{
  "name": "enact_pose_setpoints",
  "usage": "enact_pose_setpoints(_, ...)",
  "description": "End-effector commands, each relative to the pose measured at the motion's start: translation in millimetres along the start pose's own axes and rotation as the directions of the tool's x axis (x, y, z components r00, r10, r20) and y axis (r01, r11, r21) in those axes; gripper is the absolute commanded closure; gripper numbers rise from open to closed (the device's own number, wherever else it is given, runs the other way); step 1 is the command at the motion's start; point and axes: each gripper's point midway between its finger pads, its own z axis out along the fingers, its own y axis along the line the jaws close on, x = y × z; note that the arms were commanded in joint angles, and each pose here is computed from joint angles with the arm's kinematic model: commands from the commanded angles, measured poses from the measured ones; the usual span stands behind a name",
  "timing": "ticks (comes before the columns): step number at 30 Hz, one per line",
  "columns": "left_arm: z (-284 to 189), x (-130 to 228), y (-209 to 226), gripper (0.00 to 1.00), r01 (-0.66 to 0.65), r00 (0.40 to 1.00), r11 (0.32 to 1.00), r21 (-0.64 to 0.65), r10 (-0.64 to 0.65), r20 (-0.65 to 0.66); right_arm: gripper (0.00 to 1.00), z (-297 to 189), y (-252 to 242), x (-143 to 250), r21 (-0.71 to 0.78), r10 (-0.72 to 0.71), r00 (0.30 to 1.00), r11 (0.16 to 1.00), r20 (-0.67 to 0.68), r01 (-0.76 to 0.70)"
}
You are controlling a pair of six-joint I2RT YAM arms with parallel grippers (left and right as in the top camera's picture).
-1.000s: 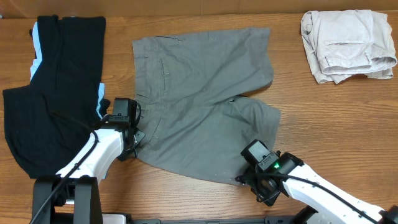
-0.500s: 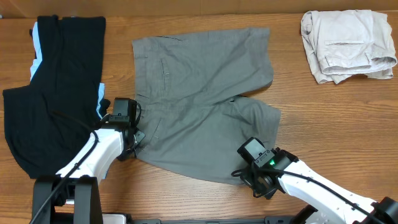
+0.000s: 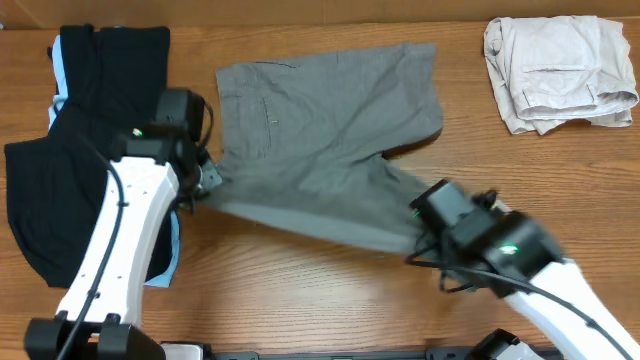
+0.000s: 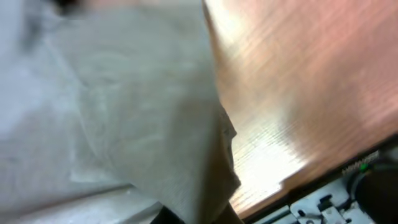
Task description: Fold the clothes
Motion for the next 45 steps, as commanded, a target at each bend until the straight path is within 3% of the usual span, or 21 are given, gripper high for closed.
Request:
enact_pose_setpoints(1,-44.6,-28.9,15.4,0.96,-0.029,0.99,0.998,-0.05,0.035,0.139,0.96,-45.4,0.0,-41.6,-0.052,-0.077,0.985,0.995,0.153,0.086)
enact_pose_setpoints(10,-106.9,-28.7,27.9,0.96,-0.02,0.983,1.0,-0.024,0.024,0.181,0.96,-131.3,0.0,-68.3,-0.173,-0.162,0.95,0.962,0.268,0.213)
enact_pose_setpoints(18,-119.6,-9.7,57.9,0.96,0.01,0.985,0.993,-0.116,0.01,0.174,0.96,-135.3,0.6,-57.6,-0.193,-0.226,0.947,0.943,0.229,0.272)
enact_pose_setpoints(23,-128.1,-9.1,62.5,0.96,0.044,0.977,0.994,-0.101,-0.021,0.213,0.96,-132.2,4.9,-62.8,-0.176,-0.227,0.944,0.946,0.24,0.272)
enact_pose_setpoints(29,-111.5,-27.3,47.0,0.96,0.049,0.971,0.995,-0.081,-0.029,0.237,0.96,-106.8,37.4,-82.0,-0.101,-0.291,0.926,0.941,0.241,0.322)
enact_pose_setpoints(37,-53.4,-63.4,13.7,0.96,0.045,0.975,0.994,-0.102,-0.021,0.22,0.96,-38.7,72.9,-125.6,0.025,-0.308,0.937,0.951,0.166,0.309)
enact_pose_setpoints(45,8.8,-122.4,-33.3,0.96,0.069,0.953,0.996,-0.064,-0.047,0.3,0.96,21.8,105.1,-179.3,0.007,-0.328,0.929,0.943,0.171,0.331)
